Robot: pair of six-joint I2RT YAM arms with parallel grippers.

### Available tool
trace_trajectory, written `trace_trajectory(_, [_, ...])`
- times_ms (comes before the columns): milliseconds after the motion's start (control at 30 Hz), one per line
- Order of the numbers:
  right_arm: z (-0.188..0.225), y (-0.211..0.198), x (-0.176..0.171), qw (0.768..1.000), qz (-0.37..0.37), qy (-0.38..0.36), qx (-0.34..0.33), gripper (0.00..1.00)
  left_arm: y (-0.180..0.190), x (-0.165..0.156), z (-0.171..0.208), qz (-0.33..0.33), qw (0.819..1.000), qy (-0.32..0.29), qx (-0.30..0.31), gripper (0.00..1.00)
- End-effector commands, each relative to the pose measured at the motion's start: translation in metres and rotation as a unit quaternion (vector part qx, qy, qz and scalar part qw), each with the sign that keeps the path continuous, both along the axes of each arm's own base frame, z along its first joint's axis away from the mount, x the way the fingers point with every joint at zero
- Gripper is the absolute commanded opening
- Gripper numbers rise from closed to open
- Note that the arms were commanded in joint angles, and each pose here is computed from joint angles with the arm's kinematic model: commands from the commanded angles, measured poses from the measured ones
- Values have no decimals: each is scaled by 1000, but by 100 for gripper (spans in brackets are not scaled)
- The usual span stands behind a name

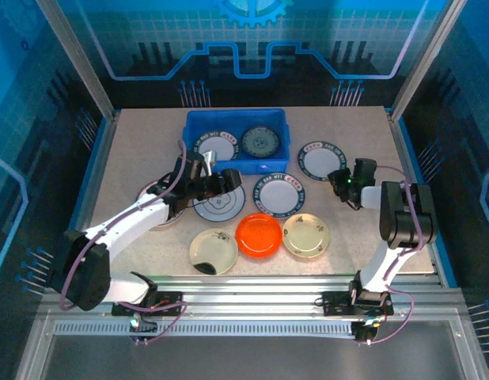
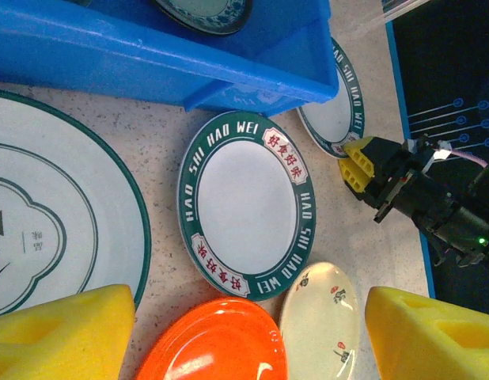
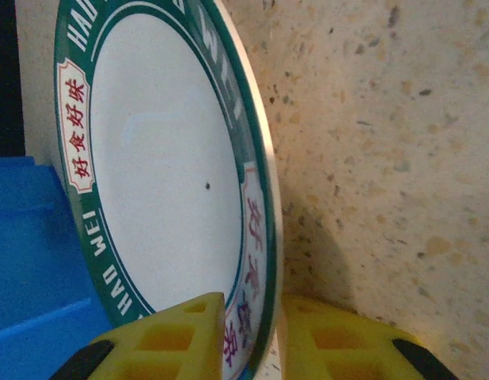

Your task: Place the plates into the plastic bin on the countertop

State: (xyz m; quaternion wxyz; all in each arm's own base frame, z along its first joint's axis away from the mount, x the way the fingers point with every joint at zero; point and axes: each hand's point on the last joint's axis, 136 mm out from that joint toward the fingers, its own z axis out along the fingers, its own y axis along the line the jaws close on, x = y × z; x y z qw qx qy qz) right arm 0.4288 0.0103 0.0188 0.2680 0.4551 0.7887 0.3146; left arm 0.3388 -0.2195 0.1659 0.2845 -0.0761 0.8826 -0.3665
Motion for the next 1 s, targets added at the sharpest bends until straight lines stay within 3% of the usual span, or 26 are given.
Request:
trace_trajectory(0, [-22, 3, 19, 1000, -12, -13, 4, 25, -9, 6, 12, -5, 1000, -11, -20, 78])
trace_trajectory(267, [-25, 2, 21, 1000, -19, -15, 7, 19, -12, 10, 7, -6, 1000, -4, -19, 77])
trace_trajectory(500, [-19, 0, 21, 999, -27, -30, 11, 0, -18, 14, 2, -11, 1000, 4, -27, 77])
trace_trajectory(700, [18, -14, 12, 997, -34, -71, -8, 0, -19, 16, 5, -10, 999, 3, -30, 76])
trace_trajectory(967, [103, -28, -19, 990, 2, -119, -80, 0, -19, 16, 15, -19, 999, -16, -32, 76])
